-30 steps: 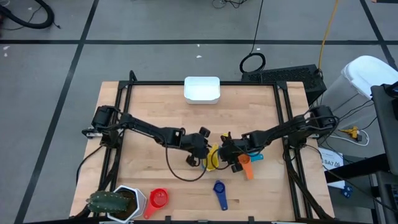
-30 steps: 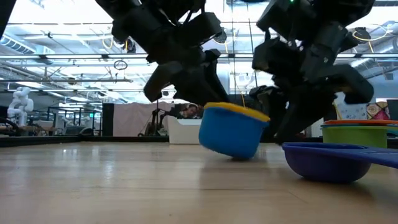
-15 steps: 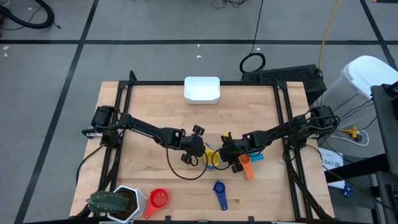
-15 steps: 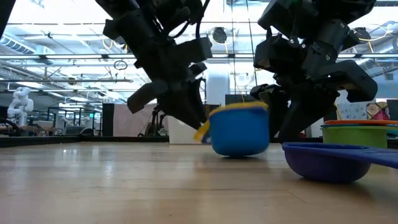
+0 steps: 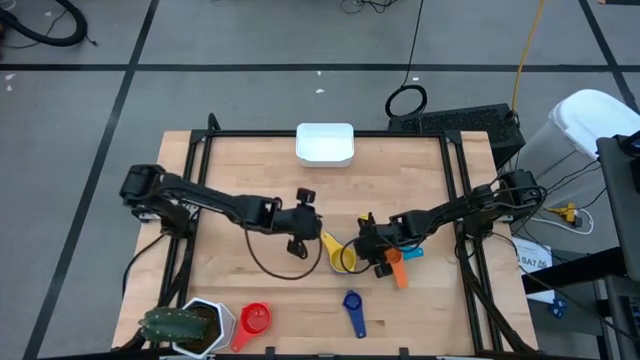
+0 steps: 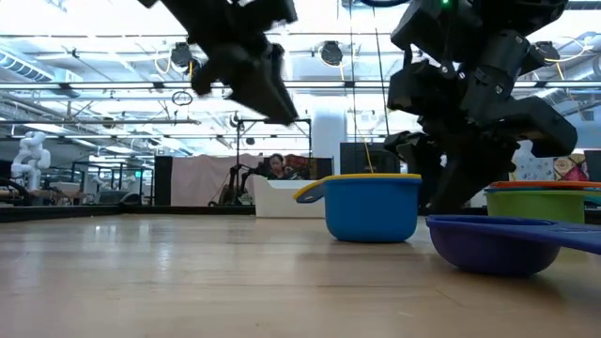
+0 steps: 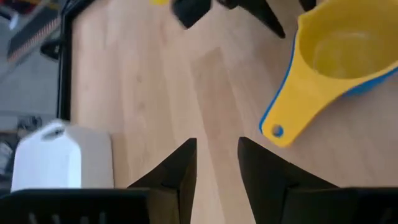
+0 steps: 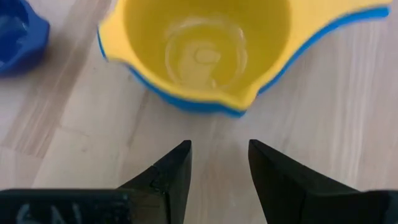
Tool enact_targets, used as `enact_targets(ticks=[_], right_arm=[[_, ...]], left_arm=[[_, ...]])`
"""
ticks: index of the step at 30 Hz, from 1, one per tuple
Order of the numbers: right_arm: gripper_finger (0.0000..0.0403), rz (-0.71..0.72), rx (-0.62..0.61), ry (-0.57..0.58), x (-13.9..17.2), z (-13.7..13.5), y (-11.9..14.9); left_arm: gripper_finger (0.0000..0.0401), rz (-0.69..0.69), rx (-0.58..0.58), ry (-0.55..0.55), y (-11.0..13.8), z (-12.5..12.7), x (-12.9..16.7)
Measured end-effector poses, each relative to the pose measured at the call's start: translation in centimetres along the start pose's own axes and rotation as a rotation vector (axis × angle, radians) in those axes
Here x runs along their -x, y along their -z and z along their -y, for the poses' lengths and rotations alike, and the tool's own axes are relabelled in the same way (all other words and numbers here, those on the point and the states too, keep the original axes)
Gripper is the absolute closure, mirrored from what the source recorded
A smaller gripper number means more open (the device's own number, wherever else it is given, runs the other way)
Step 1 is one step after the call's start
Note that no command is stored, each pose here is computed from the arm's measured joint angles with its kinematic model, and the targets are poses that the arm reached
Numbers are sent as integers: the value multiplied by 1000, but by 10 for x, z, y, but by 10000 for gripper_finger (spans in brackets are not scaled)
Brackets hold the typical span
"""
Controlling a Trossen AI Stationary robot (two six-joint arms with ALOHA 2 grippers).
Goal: Nest measuring cups in basket
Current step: Move the red measuring cup to the center of the table
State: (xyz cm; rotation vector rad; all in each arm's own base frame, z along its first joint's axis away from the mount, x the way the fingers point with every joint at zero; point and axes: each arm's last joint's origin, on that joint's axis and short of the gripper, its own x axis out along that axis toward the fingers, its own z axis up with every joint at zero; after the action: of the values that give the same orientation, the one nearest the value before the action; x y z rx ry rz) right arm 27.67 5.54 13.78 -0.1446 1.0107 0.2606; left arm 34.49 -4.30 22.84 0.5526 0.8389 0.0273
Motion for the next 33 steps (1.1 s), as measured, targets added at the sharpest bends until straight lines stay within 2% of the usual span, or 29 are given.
enact_targets(ticks=[6, 9, 13, 15, 21, 25, 33], right_arm=[[252, -25, 21, 102, 27, -4, 2], [252, 50, 29, 119, 49, -9, -4], [252, 124, -13, 126, 78, -15, -5], [252, 105, -38, 115, 87, -19, 0], [252, 88, -50, 116, 97, -36, 7], [252, 117, -44, 115, 96, -47, 5], [252, 132, -89, 143, 96, -51, 4]], left_arm=[[279, 74, 113, 28, -10, 8, 37], [279, 100, 150, 60, -13, 19, 54], [279, 107, 229, 102, -16, 33, 64], [279, 114, 262, 118, -18, 40, 68], [279, 108, 309, 173, -20, 62, 78], [279, 23, 337, 214, -13, 78, 86], [279, -154, 501, 385, -1, 106, 102]])
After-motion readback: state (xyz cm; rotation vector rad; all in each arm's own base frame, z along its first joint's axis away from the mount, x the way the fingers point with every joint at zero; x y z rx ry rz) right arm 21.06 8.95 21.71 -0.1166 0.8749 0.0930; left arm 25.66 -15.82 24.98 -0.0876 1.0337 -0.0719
